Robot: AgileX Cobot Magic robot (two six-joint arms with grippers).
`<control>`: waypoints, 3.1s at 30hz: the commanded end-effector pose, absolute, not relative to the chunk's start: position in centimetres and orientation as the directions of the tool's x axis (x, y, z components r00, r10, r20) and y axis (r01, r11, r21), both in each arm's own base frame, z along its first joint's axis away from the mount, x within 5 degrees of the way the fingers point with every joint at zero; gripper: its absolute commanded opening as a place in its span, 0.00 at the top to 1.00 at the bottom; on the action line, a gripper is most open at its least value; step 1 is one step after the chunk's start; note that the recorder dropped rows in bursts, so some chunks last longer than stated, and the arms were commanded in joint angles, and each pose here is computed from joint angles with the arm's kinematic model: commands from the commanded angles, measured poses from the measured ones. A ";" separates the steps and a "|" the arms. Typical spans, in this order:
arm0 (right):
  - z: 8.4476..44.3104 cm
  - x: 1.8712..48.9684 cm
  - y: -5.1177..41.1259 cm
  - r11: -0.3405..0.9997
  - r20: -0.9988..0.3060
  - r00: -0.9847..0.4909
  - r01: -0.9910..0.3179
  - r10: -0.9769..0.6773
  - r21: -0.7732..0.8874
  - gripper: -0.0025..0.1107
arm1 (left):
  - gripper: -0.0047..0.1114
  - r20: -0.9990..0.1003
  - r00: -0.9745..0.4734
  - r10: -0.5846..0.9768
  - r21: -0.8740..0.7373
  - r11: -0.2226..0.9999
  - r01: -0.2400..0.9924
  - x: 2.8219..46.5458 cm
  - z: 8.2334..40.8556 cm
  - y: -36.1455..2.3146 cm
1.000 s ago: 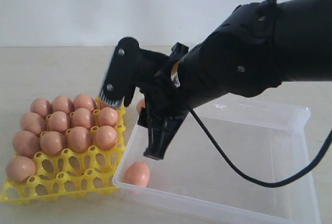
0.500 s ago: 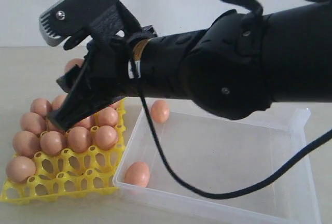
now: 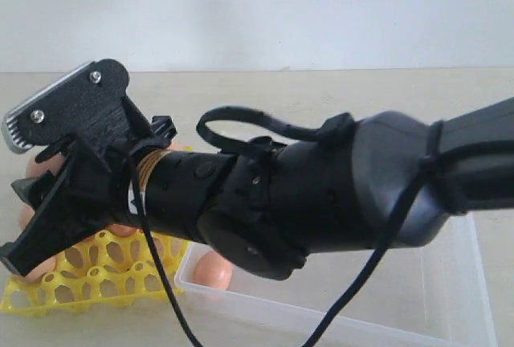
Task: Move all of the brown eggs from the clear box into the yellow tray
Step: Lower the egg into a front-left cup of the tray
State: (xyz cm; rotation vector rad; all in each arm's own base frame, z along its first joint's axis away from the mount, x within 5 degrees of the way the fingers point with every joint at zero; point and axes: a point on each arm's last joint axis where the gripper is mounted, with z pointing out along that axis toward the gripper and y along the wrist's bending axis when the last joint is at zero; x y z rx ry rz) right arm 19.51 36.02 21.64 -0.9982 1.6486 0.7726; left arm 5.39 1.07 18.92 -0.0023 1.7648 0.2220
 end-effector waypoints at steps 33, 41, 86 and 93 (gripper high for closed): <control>14.5 20.0 39.5 0.424 -0.934 -0.213 -0.903 -0.286 0.076 0.98 | 0.77 -0.972 -0.206 0.116 0.144 0.982 -0.126 5.4 18.8 1.1; 13.9 19.7 39.7 0.412 -0.931 -0.200 -0.909 -0.306 0.060 0.98 | 0.77 -0.972 -0.206 0.116 0.144 0.982 -0.126 5.4 18.8 1.1; 13.0 21.6 39.5 0.446 -0.971 -0.171 -0.891 -0.168 0.080 0.98 | 0.77 -0.972 -0.206 0.116 0.144 0.982 -0.126 5.4 18.8 1.1; 12.5 21.6 39.4 0.447 -0.967 -0.181 -0.890 -0.181 0.083 0.98 | 0.77 -0.972 -0.206 0.116 0.144 0.982 -0.126 5.4 18.8 1.1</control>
